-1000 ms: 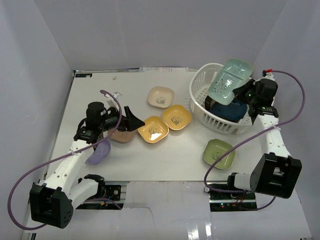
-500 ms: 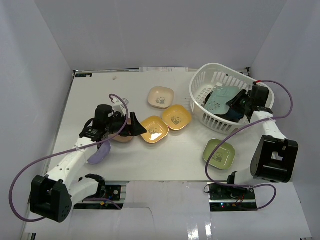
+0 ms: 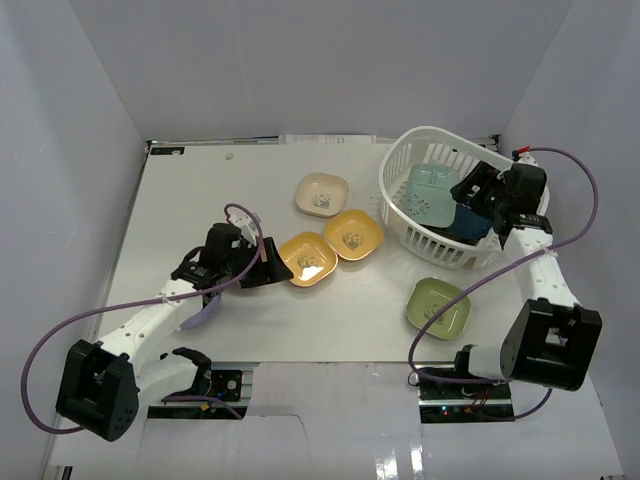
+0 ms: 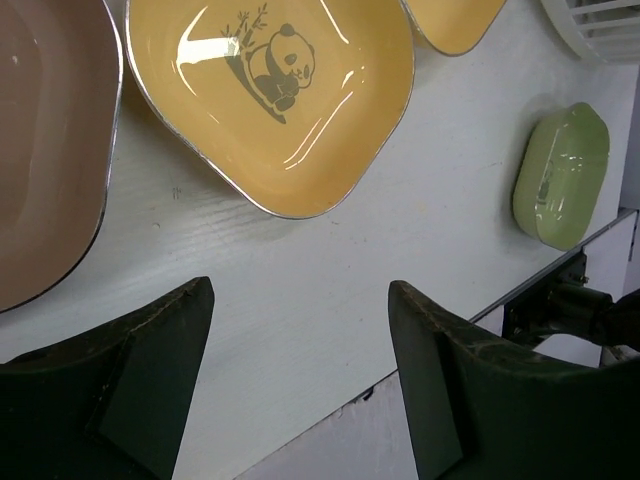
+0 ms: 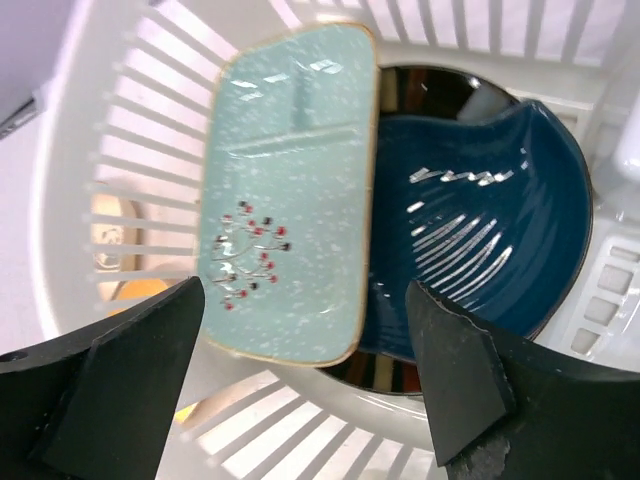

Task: Place the plates into the plastic bin on the countertop

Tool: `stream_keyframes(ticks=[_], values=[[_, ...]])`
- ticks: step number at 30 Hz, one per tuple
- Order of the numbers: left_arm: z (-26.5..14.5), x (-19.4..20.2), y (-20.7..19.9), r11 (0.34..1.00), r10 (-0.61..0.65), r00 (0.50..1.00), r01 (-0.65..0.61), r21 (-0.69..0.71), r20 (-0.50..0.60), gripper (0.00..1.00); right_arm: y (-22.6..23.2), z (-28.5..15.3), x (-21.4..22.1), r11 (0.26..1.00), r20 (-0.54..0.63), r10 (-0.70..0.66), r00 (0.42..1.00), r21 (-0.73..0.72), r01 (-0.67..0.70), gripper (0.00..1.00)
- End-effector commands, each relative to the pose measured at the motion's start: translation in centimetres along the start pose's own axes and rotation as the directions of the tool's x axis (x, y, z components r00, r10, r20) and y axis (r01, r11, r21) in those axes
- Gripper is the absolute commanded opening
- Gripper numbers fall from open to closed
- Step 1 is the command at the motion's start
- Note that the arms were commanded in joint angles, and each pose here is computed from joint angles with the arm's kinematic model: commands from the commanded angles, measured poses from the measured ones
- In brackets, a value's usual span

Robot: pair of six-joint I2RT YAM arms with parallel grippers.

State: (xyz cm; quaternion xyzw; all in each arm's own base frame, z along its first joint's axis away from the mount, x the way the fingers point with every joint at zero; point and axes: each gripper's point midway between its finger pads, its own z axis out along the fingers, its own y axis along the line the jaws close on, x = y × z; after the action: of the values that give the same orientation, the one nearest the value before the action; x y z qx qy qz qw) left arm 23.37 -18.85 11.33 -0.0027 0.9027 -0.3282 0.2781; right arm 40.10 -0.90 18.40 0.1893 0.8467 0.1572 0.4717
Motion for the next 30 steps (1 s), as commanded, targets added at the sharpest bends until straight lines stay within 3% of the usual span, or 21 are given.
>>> stream_keyframes(ticks=[1,6,9,14,24,30], values=[[1.1,-0.3,0.0,0.997,-0.015,0.998,0.019,-0.075,0.053,0.80,4.5,-3.9,-4.4,0.990,0.164,-0.117,0.980,-0.060,0.128,0.88],[3.2,0.5,0.4,0.983,0.005,0.997,0.010,-0.186,0.077,0.79,12.0,-7.7,1.1,0.931,0.162,-0.259,0.952,-0.220,0.291,0.86],[4.3,0.4,1.0,0.963,0.032,0.994,-0.002,-0.268,0.106,0.77,11.9,-8.9,7.3,0.908,0.086,-0.330,0.940,-0.242,0.341,0.83],[5.6,0.5,1.6,0.935,0.074,0.989,-0.023,-0.354,0.131,0.76,5.6,-9.8,17.9,0.918,-0.137,-0.378,0.916,-0.188,0.350,0.82],[5.8,-0.4,2.9,0.907,0.086,0.975,0.010,-0.422,0.207,0.75,2.1,-10.1,23.9,0.947,-0.295,-0.317,0.901,-0.155,0.282,0.81],[4.2,-1.2,1.5,0.944,0.073,0.955,0.027,-0.329,0.286,0.80,0.7,-9.2,25.8,0.955,-0.337,-0.297,0.893,-0.110,0.276,0.79]])
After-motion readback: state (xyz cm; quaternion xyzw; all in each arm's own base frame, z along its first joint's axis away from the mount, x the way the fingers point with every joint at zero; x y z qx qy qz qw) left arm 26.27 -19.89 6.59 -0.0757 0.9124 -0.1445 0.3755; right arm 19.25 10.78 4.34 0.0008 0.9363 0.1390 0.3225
